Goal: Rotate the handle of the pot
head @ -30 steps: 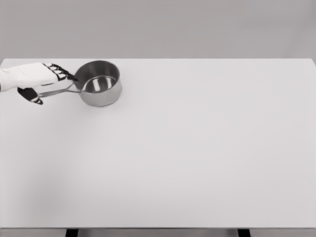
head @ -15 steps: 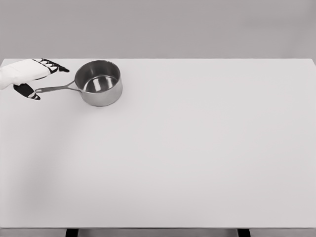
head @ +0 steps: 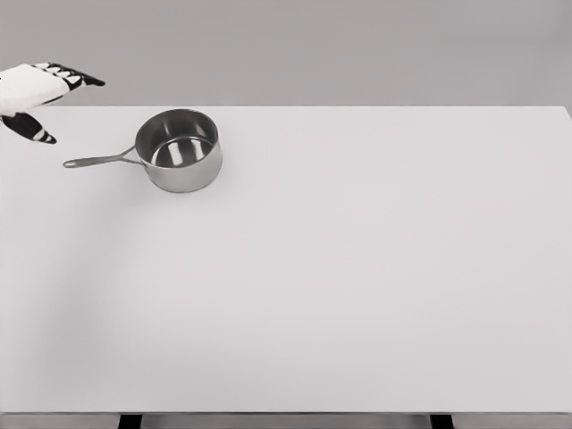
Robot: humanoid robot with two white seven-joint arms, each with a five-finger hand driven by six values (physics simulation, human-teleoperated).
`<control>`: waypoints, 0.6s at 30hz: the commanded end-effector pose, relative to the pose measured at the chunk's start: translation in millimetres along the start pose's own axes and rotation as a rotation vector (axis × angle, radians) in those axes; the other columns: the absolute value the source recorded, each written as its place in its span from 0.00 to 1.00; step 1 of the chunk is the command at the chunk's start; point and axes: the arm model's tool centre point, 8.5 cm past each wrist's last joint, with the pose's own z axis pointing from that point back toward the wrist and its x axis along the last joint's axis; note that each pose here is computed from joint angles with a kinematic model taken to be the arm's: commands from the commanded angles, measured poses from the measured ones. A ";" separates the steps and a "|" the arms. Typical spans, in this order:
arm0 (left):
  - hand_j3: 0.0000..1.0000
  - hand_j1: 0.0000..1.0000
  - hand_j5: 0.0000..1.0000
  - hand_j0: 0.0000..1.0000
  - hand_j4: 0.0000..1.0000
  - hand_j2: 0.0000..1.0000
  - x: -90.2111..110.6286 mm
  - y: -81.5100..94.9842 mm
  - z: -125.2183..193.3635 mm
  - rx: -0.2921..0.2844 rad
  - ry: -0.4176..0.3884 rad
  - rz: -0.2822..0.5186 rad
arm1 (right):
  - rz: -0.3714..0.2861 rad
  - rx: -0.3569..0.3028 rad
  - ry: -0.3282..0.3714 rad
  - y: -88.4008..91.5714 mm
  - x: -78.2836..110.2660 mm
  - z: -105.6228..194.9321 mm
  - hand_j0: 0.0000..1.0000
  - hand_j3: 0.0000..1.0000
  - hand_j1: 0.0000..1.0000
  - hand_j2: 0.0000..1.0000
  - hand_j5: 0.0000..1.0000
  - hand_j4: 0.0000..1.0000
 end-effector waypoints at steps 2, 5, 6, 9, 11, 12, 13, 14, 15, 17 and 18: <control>1.00 1.00 1.00 1.00 1.00 1.00 31.2 15.7 -0.7 0.063 -0.178 0.076 | 0.000 0.000 0.000 0.0 0.0 0.0 1.00 1.00 1.00 1.00 1.00 1.00; 1.00 1.00 1.00 1.00 1.00 1.00 72.2 26.6 -9.5 0.067 -0.301 0.031 | 0.000 0.000 0.000 0.0 0.0 0.0 1.00 1.00 1.00 1.00 1.00 1.00; 1.00 1.00 1.00 1.00 1.00 1.00 76.0 20.5 -12.3 0.055 -0.311 0.036 | 0.000 0.000 0.000 0.0 0.0 0.0 1.00 1.00 1.00 1.00 1.00 1.00; 1.00 1.00 1.00 1.00 1.00 1.00 75.9 0.4 -16.5 0.004 -0.306 0.046 | 0.000 0.000 0.000 0.0 0.0 0.0 1.00 1.00 1.00 1.00 1.00 1.00; 1.00 1.00 1.00 1.00 1.00 1.00 68.9 -13.0 -18.9 -0.033 -0.276 0.040 | 0.000 0.000 0.000 0.0 0.0 0.0 1.00 1.00 1.00 1.00 1.00 1.00; 1.00 1.00 1.00 1.00 1.00 1.00 62.2 -18.1 -18.2 -0.055 -0.250 0.024 | 0.000 0.000 0.000 0.0 0.0 0.0 1.00 1.00 1.00 1.00 1.00 1.00; 1.00 1.00 1.00 1.00 1.00 1.00 54.5 -22.5 -17.2 -0.066 -0.224 0.025 | 0.000 0.002 0.000 0.1 0.0 0.0 1.00 1.00 1.00 1.00 1.00 1.00; 1.00 1.00 1.00 1.00 1.00 1.00 51.1 -25.2 -16.7 -0.074 -0.213 0.026 | 0.000 0.000 0.000 0.0 0.0 0.0 1.00 1.00 1.00 1.00 1.00 1.00; 1.00 1.00 1.00 1.00 1.00 1.00 50.1 -26.0 -16.5 -0.078 -0.209 0.023 | 0.000 0.000 0.000 0.0 0.0 0.0 1.00 1.00 1.00 1.00 1.00 1.00; 1.00 1.00 1.00 1.00 1.00 1.00 47.6 -32.9 -20.5 -0.106 -0.188 -0.009 | 0.000 0.000 0.000 0.0 0.0 0.0 1.00 1.00 1.00 1.00 1.00 1.00; 1.00 1.00 1.00 1.00 1.00 1.00 47.1 -34.0 -20.5 -0.115 -0.183 -0.025 | 0.000 0.000 0.000 0.0 0.0 0.0 1.00 1.00 1.00 1.00 1.00 1.00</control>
